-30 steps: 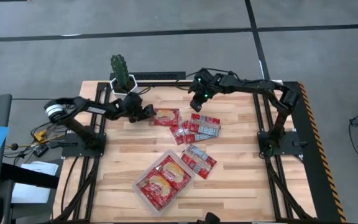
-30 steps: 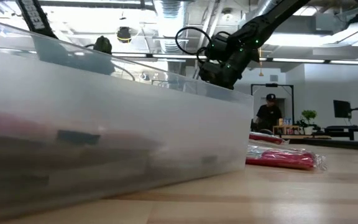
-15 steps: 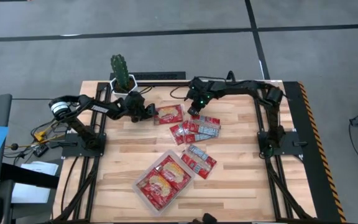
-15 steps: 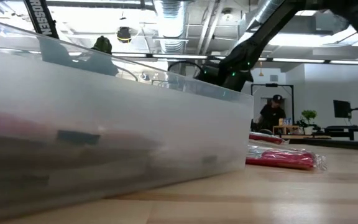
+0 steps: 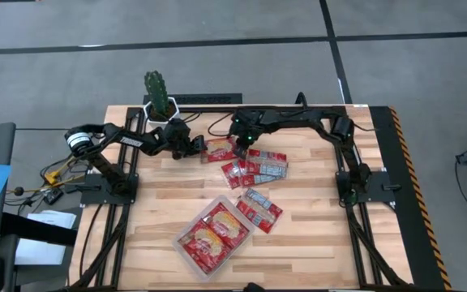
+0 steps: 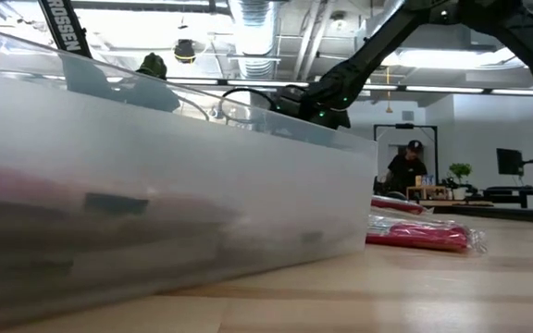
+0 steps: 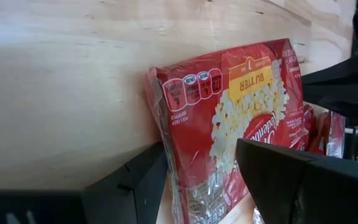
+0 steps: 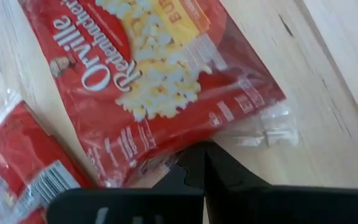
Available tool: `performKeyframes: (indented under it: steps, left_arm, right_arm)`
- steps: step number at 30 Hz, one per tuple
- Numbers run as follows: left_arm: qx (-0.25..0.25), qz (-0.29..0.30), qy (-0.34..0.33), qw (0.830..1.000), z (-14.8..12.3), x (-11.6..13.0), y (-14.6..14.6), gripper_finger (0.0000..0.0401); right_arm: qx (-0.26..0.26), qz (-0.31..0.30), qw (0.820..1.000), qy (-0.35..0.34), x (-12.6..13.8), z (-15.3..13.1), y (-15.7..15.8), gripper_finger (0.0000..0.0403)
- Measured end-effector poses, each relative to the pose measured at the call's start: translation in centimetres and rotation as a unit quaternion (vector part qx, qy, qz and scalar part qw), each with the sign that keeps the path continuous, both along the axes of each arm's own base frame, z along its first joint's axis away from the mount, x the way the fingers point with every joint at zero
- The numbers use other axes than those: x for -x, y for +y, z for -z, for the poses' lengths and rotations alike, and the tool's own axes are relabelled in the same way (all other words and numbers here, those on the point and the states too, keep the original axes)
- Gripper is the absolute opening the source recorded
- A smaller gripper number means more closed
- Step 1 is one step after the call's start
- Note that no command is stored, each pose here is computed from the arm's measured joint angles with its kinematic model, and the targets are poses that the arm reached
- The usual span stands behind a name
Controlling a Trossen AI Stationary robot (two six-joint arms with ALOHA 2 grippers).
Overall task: Sort popcorn bags into baskets
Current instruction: Put the red popcorn bag into the transparent bin
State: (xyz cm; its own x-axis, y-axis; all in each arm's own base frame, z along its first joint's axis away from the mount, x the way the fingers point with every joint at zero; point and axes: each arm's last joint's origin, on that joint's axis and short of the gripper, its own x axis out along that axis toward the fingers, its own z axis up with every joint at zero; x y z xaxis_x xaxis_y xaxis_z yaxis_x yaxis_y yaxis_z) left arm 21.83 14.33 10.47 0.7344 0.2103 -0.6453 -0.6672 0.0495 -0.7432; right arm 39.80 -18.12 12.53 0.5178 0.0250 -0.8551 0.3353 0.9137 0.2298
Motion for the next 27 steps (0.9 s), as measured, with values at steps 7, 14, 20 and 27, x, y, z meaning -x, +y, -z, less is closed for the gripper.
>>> performKeyframes:
  steps: [7,14,20,27]
  left_arm:
    - [-0.012,-0.002,-0.02,1.0,-0.3,-0.2,0.1,0.0187]
    - [-0.025,0.006,-0.022,0.999,-0.4,-0.7,-0.4,0.0147]
    - [-0.035,0.014,-0.014,0.999,-0.4,-0.9,-0.8,0.0066]
    - [-0.038,0.007,-0.031,0.999,-0.8,-0.9,-0.6,0.0003]
  right_arm:
    - [-0.01,-0.014,1.0,-0.001,0.2,0.1,-0.3,0.0029]
    - [-0.011,-0.024,1.0,0.004,0.4,0.1,-0.2,0.0012]
    - [-0.012,-0.023,1.0,0.006,0.4,0.1,-0.2,0.002]
    - [-0.016,-0.02,1.0,-0.008,1.4,-2.4,-0.4,0.0029]
